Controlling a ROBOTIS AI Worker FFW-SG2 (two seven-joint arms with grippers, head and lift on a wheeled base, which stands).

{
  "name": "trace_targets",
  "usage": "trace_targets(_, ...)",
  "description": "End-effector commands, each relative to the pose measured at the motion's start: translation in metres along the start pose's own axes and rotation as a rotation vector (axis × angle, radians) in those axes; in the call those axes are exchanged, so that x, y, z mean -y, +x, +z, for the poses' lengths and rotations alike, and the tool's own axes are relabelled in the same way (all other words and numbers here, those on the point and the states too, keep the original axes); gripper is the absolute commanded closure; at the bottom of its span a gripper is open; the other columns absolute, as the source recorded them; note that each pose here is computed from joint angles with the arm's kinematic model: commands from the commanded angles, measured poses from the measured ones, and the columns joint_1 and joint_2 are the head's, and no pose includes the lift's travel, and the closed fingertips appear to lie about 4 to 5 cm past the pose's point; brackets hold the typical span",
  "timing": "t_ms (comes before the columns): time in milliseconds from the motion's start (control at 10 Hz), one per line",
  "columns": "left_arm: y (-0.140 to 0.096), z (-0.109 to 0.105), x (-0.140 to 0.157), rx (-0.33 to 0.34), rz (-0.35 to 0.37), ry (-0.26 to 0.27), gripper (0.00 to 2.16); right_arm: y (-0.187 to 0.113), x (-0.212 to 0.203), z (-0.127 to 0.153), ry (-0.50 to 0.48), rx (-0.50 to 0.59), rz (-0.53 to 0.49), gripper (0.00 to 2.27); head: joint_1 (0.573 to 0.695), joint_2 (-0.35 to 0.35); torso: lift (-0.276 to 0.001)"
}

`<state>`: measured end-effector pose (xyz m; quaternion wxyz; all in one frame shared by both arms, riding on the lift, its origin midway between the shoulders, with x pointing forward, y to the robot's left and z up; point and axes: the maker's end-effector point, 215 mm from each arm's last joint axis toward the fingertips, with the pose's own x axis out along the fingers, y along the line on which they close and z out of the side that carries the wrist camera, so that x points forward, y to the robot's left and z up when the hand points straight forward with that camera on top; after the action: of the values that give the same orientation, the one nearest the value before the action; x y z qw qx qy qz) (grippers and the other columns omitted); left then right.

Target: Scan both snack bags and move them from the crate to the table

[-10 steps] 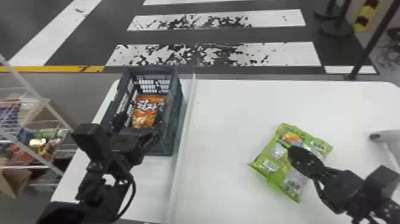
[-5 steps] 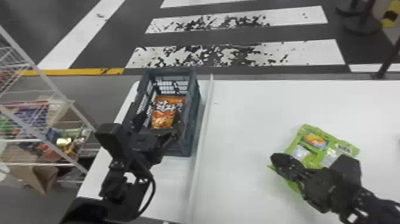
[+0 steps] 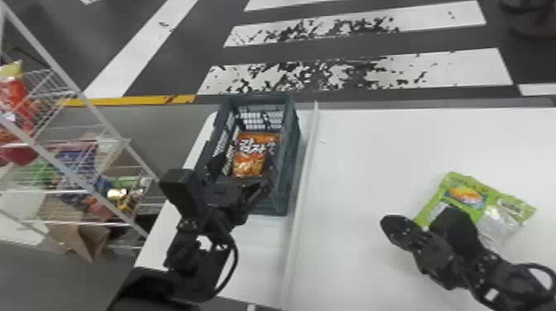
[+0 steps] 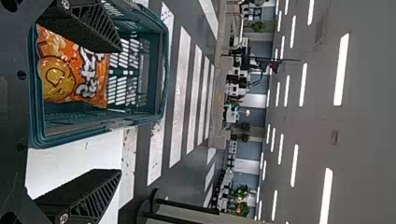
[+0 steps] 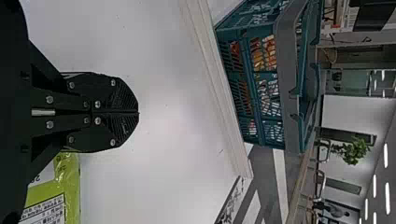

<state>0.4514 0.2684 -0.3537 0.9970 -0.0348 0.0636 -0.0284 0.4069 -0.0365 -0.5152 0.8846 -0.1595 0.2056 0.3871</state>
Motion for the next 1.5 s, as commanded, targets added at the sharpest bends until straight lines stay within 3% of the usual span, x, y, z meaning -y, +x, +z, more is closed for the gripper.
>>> trace_targets(0, 0.000, -0.001, 0.000, -0.001, 0.001, 0.000, 0.08, -0.002, 0.000, -0.008, -0.017, -0.028, -0.011, 2.26, 0.695, 0.296, -0.088)
trace_targets(1100, 0.002, -0.001, 0.003, -0.001, -0.006, -0.004, 0.08, -0.044, 0.048, -0.044, -0.009, -0.085, -0.117, 2.26, 0.695, 0.206, -0.088)
trace_targets(1300, 0.002, -0.001, 0.003, -0.001, -0.005, -0.005, 0.08, -0.046, 0.050, -0.041, -0.006, -0.071, -0.120, 2.26, 0.695, 0.196, -0.088)
trace_targets(1400, 0.002, -0.001, 0.003, -0.001, -0.005, -0.005, 0.08, -0.050, 0.045, -0.025, 0.006, -0.023, -0.118, 2.26, 0.695, 0.193, -0.088)
